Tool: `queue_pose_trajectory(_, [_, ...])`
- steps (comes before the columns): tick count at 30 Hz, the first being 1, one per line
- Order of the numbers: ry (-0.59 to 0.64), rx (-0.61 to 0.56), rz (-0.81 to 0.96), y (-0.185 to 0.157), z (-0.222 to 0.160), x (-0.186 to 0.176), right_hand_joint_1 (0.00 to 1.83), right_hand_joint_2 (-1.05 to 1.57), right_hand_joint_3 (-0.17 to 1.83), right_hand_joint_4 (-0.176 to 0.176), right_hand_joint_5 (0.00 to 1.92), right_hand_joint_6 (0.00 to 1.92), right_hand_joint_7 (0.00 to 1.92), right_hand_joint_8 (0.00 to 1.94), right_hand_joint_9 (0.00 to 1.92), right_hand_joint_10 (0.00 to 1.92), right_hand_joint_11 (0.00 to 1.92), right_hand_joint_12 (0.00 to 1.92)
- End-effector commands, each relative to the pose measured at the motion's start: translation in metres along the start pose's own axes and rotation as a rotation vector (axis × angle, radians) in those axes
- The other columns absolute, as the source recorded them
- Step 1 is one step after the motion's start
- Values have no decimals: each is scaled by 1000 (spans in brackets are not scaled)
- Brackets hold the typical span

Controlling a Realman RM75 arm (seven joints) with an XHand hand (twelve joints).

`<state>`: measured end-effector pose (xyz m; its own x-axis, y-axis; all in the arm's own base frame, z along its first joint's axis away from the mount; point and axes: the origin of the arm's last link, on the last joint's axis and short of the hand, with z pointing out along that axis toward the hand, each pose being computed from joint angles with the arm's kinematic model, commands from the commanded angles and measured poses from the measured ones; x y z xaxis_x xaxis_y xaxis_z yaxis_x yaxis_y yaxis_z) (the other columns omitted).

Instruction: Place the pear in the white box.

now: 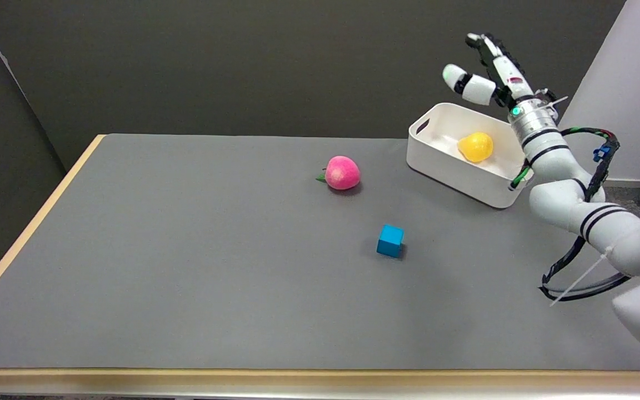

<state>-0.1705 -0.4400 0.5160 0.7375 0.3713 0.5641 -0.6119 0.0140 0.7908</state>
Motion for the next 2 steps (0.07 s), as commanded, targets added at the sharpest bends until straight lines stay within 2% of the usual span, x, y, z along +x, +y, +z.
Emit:
queue_pose_trajectory(1, [128, 555, 337, -125, -142, 6, 302, 614, 815, 14, 202, 386, 180, 252, 17, 598, -1, 855])
queue_pose_trajectory(2, [123, 572, 336, -130, -148, 4, 301, 617, 812, 15, 205, 387, 184, 252, 18, 599, -1, 859])
